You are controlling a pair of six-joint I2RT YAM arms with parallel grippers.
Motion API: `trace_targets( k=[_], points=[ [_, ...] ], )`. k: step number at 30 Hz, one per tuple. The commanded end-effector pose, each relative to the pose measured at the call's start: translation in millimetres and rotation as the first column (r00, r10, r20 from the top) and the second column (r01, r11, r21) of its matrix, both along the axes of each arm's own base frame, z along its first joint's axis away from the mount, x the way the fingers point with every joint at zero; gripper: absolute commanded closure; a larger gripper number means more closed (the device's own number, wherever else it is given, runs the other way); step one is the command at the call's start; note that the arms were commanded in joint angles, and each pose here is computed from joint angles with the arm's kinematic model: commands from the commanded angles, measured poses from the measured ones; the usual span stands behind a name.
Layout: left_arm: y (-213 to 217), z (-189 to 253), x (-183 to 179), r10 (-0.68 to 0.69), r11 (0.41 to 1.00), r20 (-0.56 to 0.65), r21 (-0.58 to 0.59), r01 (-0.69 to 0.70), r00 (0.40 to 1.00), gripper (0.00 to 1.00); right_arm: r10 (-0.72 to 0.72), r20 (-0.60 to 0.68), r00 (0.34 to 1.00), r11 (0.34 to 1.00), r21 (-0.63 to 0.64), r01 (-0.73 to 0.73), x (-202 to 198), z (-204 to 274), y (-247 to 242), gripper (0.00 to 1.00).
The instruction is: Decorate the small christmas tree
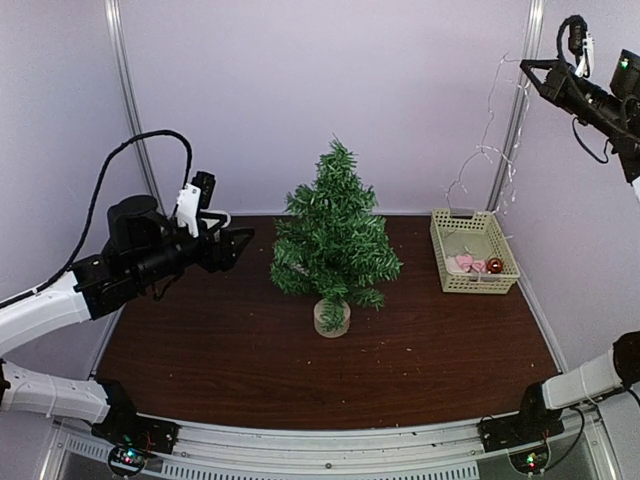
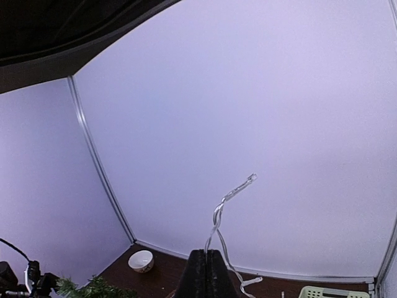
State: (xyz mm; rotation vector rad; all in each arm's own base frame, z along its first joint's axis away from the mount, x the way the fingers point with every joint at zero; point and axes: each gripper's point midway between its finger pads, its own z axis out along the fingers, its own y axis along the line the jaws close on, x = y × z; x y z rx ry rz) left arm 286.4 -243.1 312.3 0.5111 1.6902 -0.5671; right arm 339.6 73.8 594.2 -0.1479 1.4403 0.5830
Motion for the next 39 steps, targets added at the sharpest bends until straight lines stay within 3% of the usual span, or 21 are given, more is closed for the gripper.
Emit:
trace_targets(
  k=[1, 7, 13, 16, 19, 29, 39],
  points=[
    [-26.4, 48.7, -33.4, -0.131, 0.991, 0.199, 0.031, 0.128, 0.971, 0.22, 0.227, 0.089, 0.970, 0.974, -0.012, -0.227, -52.8, 28.5, 33.6, 1.00],
    [-69.3, 72.0, -73.7, -0.274, 0.961, 0.334, 0.137, 0.241, 0.902, 0.22, 0.389, 0.204, 0.898, 0.920, -0.039, -0.390, -116.7, 56.0, 57.2, 1.00],
    [-145.9, 84.7, -115.2, -0.428, 0.901, 0.411, 0.261, 0.346, 0.805, 0.20, 0.457, 0.267, 0.849, 0.885, -0.046, -0.463, -157.3, 69.1, 63.4, 1.00],
    [-188.1, 88.6, -132.4, -0.469, 0.882, 0.447, 0.286, 0.375, 0.761, 0.15, 0.495, 0.299, 0.816, 0.862, -0.046, -0.505, -175.3, 74.7, 66.5, 1.00],
    [-227.3, 92.0, -140.0, -0.470, 0.883, 0.482, 0.281, 0.377, 0.740, 0.03, 0.522, 0.332, 0.786, 0.843, -0.061, -0.535, -194.5, 81.5, 68.7, 1.00],
    [-332.9, 98.2, -134.1, -0.450, 0.890, 0.483, 0.179, 0.419, 0.751, 0.02, 0.583, 0.363, 0.727, 0.796, -0.072, -0.602, -224.5, 88.1, 76.2, 1.00],
    [-397.6, 76.0, -107.9, -0.359, 0.930, 0.489, 0.117, 0.348, 0.795, 0.02, 0.631, 0.354, 0.691, 0.752, -0.059, -0.657, -231.2, 86.2, 84.0, 1.00]
  ],
)
